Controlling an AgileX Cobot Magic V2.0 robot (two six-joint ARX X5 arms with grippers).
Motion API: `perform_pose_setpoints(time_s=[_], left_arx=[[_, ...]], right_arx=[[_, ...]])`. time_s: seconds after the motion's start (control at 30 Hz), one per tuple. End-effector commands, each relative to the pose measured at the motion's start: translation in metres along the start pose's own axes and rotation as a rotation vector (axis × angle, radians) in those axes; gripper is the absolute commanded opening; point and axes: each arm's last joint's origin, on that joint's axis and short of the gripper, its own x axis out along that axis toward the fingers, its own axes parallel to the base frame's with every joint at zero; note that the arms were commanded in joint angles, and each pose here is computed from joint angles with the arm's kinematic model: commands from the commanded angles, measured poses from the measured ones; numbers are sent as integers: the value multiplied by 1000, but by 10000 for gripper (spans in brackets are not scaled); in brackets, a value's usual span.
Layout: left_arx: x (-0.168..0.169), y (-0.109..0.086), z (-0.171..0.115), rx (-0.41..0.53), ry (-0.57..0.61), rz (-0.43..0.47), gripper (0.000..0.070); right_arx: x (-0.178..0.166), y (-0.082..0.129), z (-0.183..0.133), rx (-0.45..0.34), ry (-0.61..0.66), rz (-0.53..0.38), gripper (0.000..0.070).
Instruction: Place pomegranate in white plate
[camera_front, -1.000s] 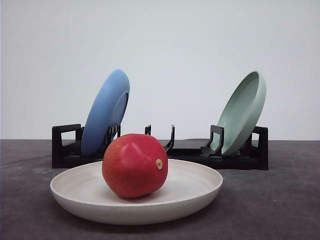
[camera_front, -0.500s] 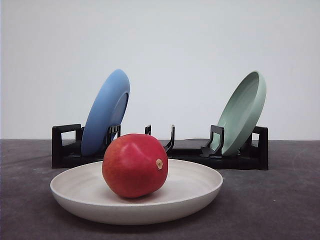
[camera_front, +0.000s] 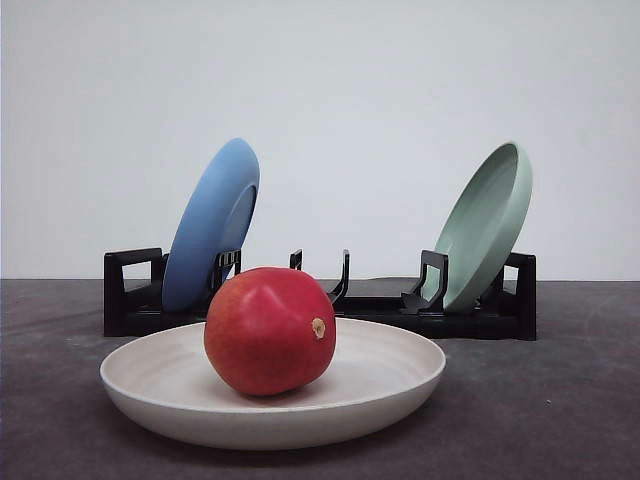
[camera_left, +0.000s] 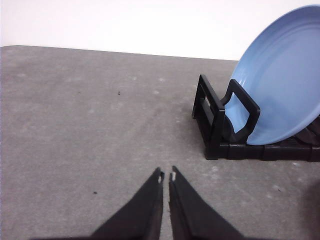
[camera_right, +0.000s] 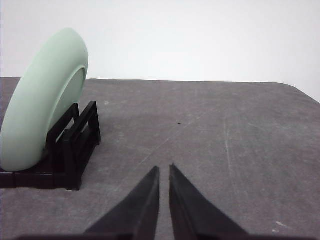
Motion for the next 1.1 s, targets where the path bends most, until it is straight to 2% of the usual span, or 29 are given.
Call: perform_pose_setpoints(time_s=[0.0,1.07], left_arx=[[1,0,-2,14,-3,3,0],[1,0,-2,14,-3,3,0]], right_arx=[[0,0,0,-7,-6,-3,31],[0,0,0,-7,-6,-3,31]])
